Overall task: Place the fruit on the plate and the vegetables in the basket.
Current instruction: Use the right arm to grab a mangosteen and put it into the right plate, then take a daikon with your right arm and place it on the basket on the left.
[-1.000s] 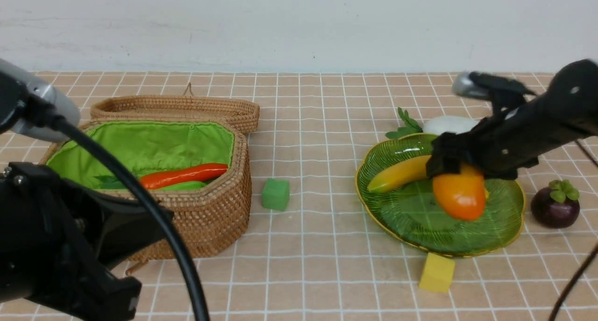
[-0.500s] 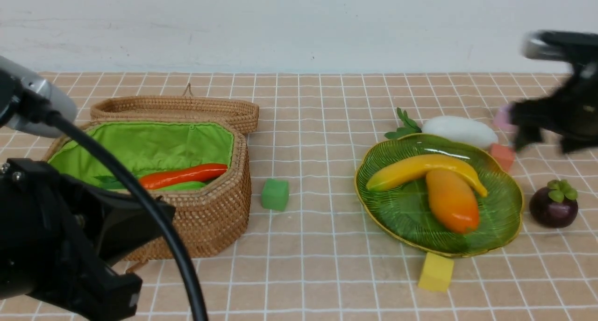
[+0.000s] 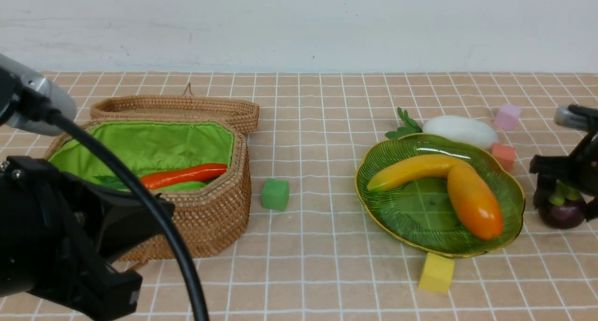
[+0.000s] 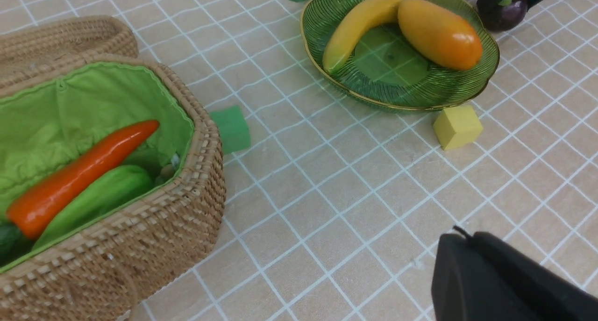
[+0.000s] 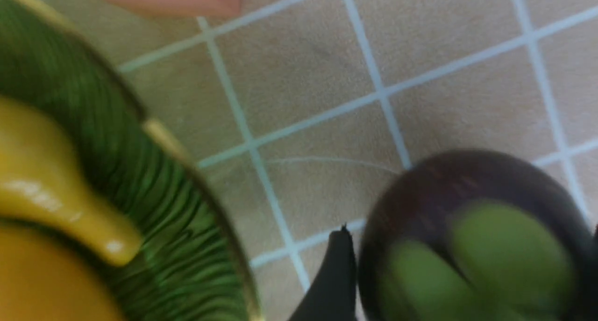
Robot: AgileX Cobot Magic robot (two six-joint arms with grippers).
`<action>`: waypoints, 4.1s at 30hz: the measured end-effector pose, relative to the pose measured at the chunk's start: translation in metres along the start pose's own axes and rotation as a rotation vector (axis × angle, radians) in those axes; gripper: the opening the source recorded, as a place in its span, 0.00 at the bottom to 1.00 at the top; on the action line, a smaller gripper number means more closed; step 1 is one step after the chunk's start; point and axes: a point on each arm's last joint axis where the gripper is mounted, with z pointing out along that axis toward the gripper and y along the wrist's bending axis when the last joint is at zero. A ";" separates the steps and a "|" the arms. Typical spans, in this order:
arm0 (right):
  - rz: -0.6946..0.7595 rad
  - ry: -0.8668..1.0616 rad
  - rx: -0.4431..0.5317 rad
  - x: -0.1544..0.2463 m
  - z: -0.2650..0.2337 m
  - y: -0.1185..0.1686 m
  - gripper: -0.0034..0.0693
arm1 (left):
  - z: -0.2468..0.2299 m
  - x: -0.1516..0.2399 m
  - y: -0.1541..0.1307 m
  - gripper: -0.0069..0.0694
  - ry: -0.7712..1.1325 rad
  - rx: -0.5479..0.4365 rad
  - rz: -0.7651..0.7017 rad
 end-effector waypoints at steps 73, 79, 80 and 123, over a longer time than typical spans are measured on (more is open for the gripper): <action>-0.914 -0.231 -0.300 -0.120 0.008 0.079 0.85 | 0.000 0.002 0.002 0.07 0.027 -0.026 0.026; -0.929 -0.260 -0.309 -0.122 0.025 0.081 0.85 | 0.000 0.002 0.002 0.07 0.027 -0.026 0.026; -0.927 -0.261 -0.308 -0.122 0.028 0.081 0.85 | 0.000 0.002 0.002 0.07 0.027 -0.026 0.026; -1.188 -0.342 -0.846 0.040 -0.190 0.315 0.66 | -0.079 0.015 0.041 0.07 0.018 -0.436 -0.293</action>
